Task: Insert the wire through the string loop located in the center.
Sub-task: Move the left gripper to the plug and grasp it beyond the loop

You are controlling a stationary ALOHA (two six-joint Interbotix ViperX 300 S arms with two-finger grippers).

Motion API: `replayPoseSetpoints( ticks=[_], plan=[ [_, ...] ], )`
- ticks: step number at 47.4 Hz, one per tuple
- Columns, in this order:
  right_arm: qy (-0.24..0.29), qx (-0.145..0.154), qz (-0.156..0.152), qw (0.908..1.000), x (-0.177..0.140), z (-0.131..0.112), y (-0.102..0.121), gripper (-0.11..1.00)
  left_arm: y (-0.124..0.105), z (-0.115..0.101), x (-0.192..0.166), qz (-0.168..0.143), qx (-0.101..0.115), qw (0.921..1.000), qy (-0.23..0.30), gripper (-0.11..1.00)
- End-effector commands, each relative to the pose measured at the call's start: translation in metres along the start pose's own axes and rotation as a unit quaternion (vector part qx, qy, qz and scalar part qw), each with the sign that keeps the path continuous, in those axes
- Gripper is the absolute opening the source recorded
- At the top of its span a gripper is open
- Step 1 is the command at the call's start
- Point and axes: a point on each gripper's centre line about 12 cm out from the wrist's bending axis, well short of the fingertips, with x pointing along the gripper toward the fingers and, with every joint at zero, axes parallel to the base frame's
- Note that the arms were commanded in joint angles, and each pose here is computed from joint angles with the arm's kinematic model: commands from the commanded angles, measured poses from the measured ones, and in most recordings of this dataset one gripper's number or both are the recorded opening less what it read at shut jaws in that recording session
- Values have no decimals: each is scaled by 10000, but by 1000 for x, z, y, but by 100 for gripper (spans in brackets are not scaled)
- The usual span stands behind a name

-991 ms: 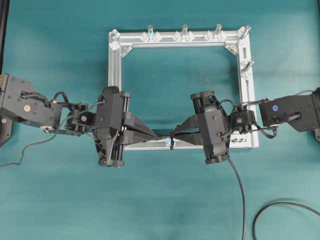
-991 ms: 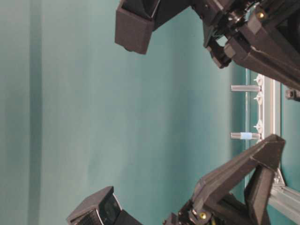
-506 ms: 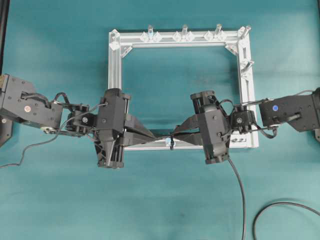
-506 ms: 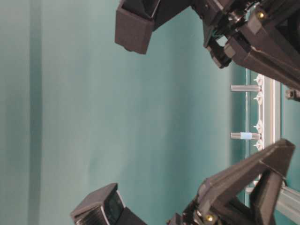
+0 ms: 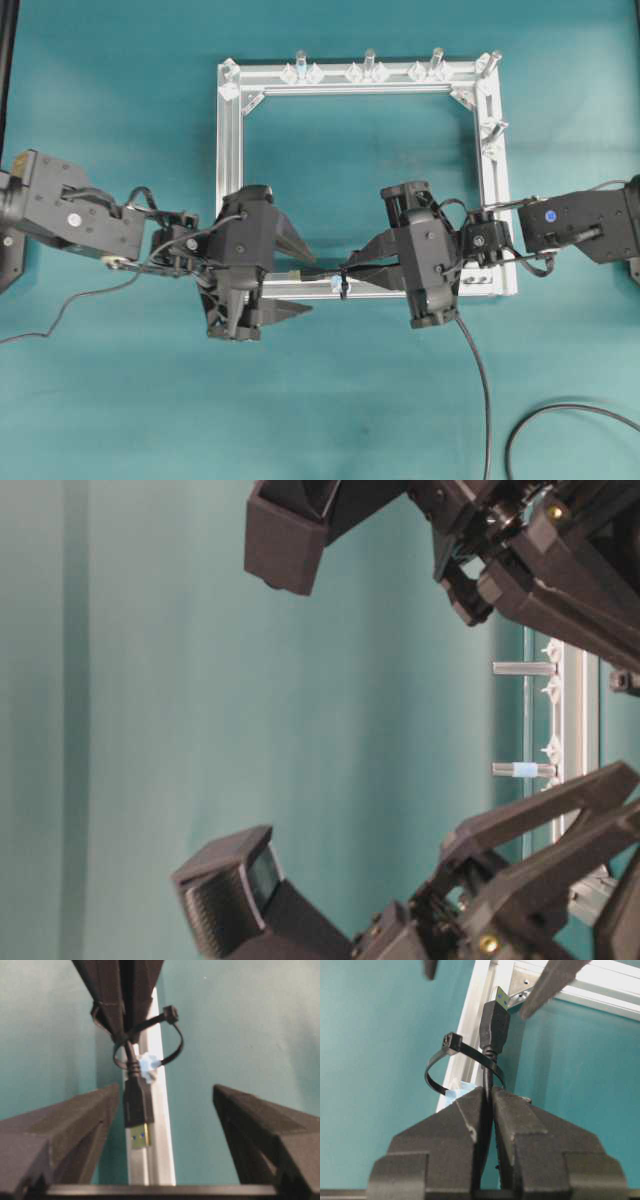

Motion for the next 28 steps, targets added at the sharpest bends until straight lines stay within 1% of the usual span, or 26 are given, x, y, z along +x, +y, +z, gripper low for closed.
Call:
replayPoseSetpoints(
  ticks=[1,11,19,28],
  plan=[
    [-183,-5,-10,9998,-1,10,-1,7,-3,13,2,-33,42,9999,-159,84],
    [-191,-5,-10,9998,-1,11,-1,7,-1,7,8,-7,61,10000,-61,84],
    [-206,-21,-7,9998,-1,12,-1,7,7,-1,16,79,8,9999,87,84],
    [-221,-20,-5,9998,-1,12,-1,7,14,-3,25,150,-34,9998,128,84]
  ],
)
